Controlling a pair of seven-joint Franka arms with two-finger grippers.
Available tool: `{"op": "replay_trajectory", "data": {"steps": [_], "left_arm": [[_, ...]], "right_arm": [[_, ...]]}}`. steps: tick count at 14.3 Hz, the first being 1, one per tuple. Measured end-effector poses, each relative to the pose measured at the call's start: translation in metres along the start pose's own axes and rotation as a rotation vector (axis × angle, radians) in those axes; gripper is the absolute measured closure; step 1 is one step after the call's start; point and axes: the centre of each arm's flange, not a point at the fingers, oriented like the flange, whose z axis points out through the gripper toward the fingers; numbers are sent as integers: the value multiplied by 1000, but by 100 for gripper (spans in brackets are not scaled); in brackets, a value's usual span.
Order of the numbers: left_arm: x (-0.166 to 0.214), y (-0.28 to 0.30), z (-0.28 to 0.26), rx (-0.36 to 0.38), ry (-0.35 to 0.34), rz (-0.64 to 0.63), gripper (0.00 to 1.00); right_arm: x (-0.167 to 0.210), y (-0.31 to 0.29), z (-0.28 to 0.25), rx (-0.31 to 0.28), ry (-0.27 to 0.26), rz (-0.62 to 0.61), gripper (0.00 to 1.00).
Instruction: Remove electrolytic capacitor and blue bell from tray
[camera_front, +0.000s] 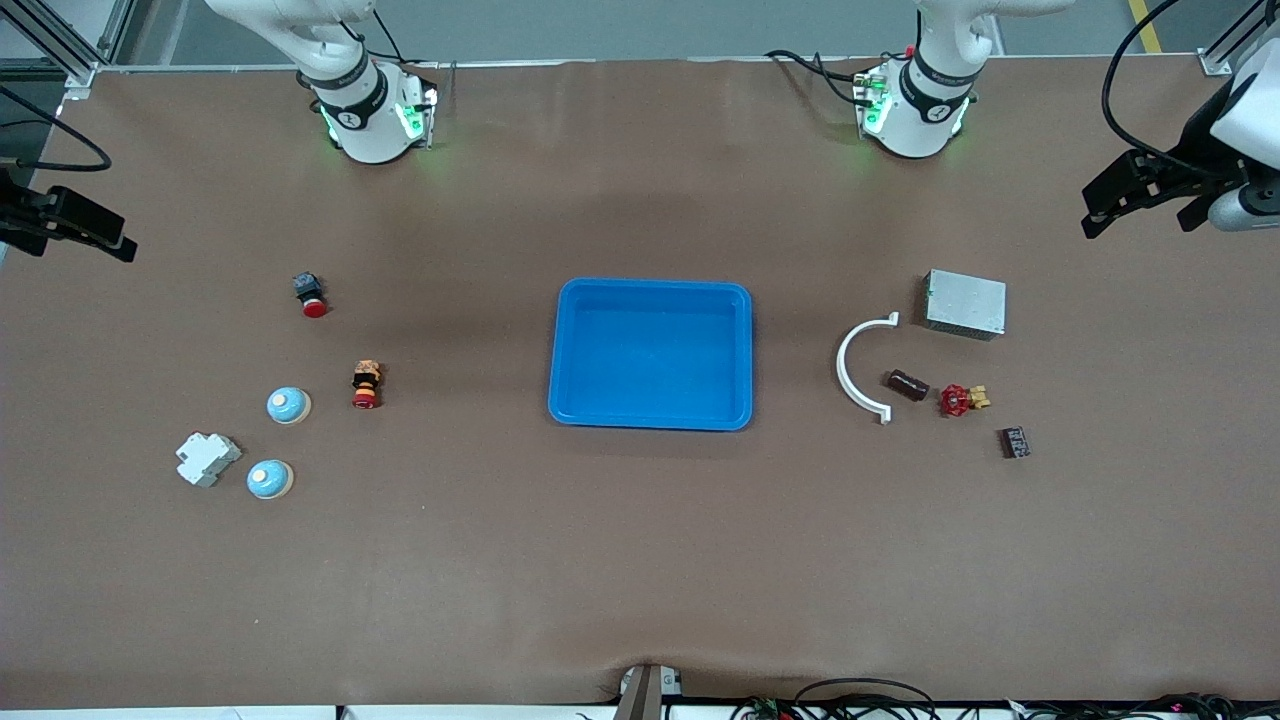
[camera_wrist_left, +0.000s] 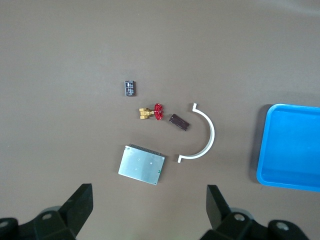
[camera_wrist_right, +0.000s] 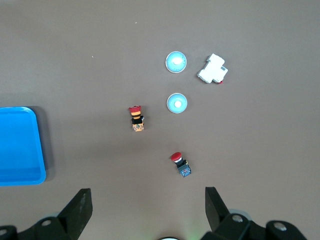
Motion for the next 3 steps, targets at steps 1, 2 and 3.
{"op": "replay_trajectory", "data": {"steps": [1,2,3], "left_arm": [[0,0,-1,0,0,0,0],[0,0,-1,0,-2,0,0],[-1,0,-1,1,-6,1,0]], "right_arm": [[0,0,-1,0,3,0,0],[-1,-1,-5,1,10,-1,0],[-2,-1,-10,1,14,-2,0]]}}
